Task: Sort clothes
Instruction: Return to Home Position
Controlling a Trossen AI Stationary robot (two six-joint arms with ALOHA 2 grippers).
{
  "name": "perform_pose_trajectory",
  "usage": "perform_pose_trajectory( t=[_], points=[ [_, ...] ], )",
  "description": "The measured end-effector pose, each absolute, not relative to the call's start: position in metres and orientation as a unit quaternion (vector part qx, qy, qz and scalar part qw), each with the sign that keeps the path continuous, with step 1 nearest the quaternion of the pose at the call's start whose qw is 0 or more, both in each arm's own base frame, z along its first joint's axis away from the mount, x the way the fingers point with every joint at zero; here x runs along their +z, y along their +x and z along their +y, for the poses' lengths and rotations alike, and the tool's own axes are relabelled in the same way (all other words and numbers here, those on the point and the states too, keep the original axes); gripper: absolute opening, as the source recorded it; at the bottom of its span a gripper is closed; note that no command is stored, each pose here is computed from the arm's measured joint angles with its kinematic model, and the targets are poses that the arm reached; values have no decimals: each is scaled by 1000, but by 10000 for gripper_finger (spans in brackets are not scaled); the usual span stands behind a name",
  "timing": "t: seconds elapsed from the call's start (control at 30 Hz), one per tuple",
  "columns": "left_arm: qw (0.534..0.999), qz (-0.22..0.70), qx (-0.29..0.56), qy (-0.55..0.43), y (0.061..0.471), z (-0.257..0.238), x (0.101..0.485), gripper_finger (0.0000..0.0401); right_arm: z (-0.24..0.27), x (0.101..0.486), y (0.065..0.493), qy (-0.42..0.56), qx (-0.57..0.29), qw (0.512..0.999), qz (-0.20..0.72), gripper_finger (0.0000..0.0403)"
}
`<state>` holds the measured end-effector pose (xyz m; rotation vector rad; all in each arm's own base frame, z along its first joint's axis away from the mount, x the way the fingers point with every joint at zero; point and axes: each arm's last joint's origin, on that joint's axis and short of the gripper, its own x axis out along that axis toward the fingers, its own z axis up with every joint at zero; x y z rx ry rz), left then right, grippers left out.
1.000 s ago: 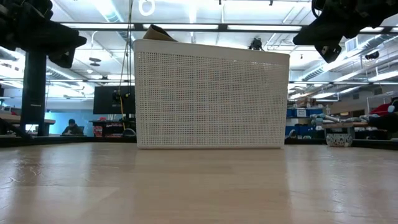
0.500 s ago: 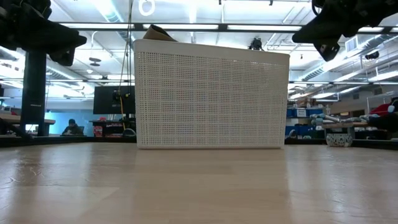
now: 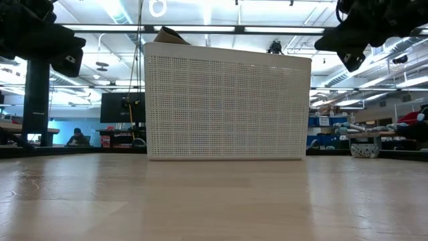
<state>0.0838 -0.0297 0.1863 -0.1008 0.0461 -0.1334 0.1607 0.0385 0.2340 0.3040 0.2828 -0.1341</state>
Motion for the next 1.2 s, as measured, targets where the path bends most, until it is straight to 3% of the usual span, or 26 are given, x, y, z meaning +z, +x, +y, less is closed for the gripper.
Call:
perform_pose_trajectory(
  t=[0.7, 0.97, 1.2],
  points=[
    [996, 0, -66, -54, 89, -31, 173, 105, 32, 207, 123, 187, -22, 982, 15, 7],
    [999, -1, -15, -32, 91, -23, 173, 105, 26, 206, 116, 138, -80, 987, -10, 5],
    [997, 68, -19, -26, 88, -18, 172, 105, 24, 203, 111, 134, -91, 987, 2, 8]
  ],
)
